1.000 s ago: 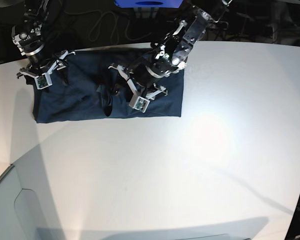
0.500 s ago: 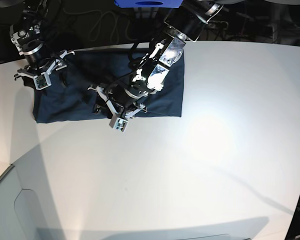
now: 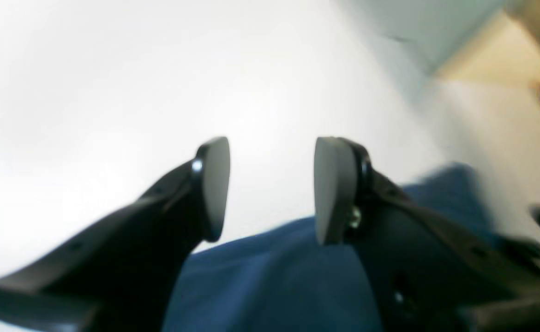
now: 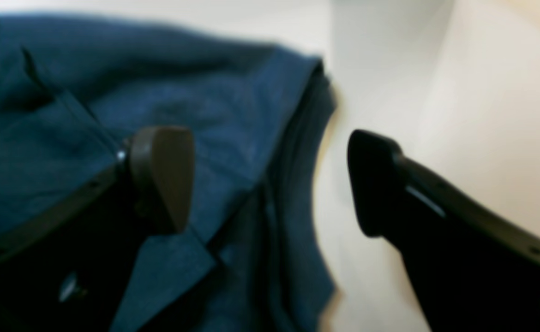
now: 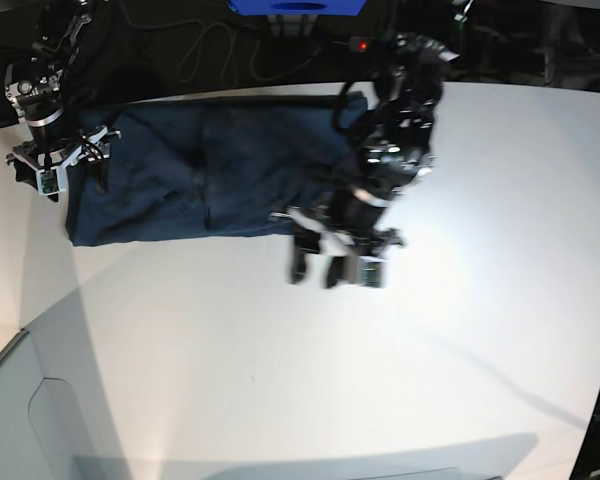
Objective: Fold the T-shirt properly
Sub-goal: 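Fold the strip end with the left gripper toward the right gripper, then lift the strip end with the right gripper and fold it over the shirt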
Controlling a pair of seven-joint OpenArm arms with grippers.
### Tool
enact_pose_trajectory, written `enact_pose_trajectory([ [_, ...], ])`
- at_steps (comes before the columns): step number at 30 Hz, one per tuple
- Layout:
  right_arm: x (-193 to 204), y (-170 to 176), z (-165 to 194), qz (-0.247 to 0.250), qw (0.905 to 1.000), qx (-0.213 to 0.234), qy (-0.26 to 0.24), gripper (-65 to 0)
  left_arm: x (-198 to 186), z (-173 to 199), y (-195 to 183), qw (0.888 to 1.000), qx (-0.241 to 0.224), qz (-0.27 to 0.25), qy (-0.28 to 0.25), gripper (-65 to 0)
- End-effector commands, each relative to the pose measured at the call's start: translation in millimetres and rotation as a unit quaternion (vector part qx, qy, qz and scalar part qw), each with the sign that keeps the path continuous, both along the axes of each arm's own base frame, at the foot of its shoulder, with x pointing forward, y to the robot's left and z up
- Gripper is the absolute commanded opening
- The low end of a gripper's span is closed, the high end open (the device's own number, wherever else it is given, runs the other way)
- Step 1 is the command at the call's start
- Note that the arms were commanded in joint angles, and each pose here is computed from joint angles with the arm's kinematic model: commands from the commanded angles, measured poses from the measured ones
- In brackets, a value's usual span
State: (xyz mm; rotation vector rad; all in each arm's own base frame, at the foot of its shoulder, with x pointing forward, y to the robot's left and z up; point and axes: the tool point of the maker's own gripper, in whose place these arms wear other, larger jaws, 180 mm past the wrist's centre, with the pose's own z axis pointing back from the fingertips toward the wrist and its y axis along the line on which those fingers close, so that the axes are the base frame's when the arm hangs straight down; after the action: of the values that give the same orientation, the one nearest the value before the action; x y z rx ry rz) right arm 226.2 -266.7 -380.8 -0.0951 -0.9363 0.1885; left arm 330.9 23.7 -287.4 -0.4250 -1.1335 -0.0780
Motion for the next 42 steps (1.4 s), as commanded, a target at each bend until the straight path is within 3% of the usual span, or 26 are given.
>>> enact_pose_trajectory([
  [1,5.9,-1.9,5.3,0.003,0.9999,0.004,-0.016,-15.2,2.0,6.6,22.0,1.0,0.007,0.022,-0.013,-36.9],
  [6,-1.3,-10.0,-15.3,-0.017,0.9996,0.021,0.007,-15.1,-16.3,-18.5,133.8,0.987,0.048,0.152,0.023,-36.8],
  [11,-1.1,-22.0,-25.4,-0.044,0.9984,0.035,0.012,-15.0,-43.3,-26.9,201.5,0.97,0.011,0.237,0.05,-36.8],
  [21,-8.6,-16.2,-40.9,-0.044,0.9973,0.049,0.033,-15.3,-53.7,-28.0,212.5,0.971,-0.013,0.231,0.064,-36.8],
  [24,-12.5,-4.3,-53.0,-0.034,0.996,0.057,0.06,-16.1,-54.1,-29.1,210.7,0.971,-0.013,0.229,0.065,-36.8],
  [29,-18.6,1.8,-64.9,-0.028,0.9925,0.057,0.104,-31.9,-57.9,-32.4,210.5,0.971,-0.013,0.229,0.071,-36.8],
  [38,-15.1,0.2,-58.7,-0.029,0.9937,0.053,0.095,-65.0,-65.4,-38.8,211.3,0.97,-0.01,0.23,0.082,-36.8],
  [42,-3.0,-0.5,-30.9,-0.017,0.9977,0.027,0.059,-64.8,-68.8,-44.5,202.5,0.971,-0.015,0.222,0.092,-36.8],
])
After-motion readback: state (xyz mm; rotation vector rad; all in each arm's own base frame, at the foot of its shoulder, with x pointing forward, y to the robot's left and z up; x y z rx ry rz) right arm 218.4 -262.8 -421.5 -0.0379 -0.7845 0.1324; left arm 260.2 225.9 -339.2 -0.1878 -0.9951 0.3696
